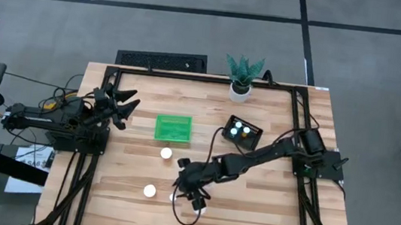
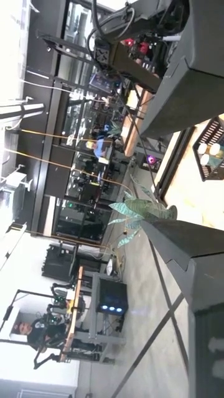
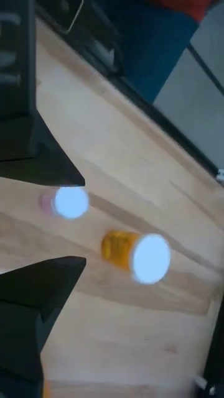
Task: Pick and place medicine bottles into bin by pill shape (circle, oval)
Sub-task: Put the pink tablet bottle into the black basket
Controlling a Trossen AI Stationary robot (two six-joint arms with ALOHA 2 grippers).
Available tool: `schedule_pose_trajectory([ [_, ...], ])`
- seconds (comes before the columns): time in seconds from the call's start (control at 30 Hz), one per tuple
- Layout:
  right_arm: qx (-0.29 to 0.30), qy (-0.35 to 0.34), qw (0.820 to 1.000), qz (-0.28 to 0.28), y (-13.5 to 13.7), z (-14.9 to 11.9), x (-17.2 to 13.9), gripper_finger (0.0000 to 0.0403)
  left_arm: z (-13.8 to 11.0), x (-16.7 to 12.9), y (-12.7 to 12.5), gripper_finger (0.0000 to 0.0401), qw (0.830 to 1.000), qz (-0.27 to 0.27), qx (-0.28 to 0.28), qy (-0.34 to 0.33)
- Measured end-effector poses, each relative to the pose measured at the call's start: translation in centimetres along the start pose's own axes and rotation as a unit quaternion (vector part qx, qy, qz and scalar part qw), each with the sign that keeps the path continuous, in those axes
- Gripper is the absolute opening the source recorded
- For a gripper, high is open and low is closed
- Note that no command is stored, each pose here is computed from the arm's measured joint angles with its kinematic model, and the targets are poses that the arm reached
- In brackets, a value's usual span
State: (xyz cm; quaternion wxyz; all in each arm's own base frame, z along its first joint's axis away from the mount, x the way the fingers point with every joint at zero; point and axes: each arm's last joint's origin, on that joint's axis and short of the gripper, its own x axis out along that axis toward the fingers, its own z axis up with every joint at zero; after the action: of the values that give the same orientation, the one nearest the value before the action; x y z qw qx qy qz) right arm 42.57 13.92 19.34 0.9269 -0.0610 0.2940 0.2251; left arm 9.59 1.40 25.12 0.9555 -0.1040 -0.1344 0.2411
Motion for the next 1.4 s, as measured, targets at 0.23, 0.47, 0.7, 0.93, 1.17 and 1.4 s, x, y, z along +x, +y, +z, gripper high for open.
schedule_pose_trajectory([
  [0.23,-0.015,-0.042,0.999,0.007,1.4,0.6,0.8,0.0199,0.0,0.0,0.0,0.022,1.0,0.009,0.0,-0.001],
  [0.47,-0.013,-0.03,0.999,0.014,2.1,-0.9,3.1,0.02,0.0,0.0,0.1,0.022,1.0,0.009,-0.01,-0.001],
  [0.7,-0.011,-0.025,1.0,0.008,1.6,-1.0,3.1,0.0197,0.1,0.0,0.0,0.022,1.0,0.008,-0.016,-0.007],
  [0.93,-0.007,-0.009,1.0,0.005,1.2,-1.3,3.1,0.02,0.2,0.0,0.0,0.022,1.0,0.009,-0.008,-0.009],
  [1.17,-0.009,-0.016,1.0,0.003,1.0,-1.2,3.1,0.0197,0.2,0.0,0.0,0.022,1.0,0.01,-0.007,-0.01],
  [1.4,-0.006,-0.013,1.0,0.002,0.8,-1.2,3.0,0.0198,0.2,0.0,0.0,0.022,1.0,0.01,-0.007,-0.01],
])
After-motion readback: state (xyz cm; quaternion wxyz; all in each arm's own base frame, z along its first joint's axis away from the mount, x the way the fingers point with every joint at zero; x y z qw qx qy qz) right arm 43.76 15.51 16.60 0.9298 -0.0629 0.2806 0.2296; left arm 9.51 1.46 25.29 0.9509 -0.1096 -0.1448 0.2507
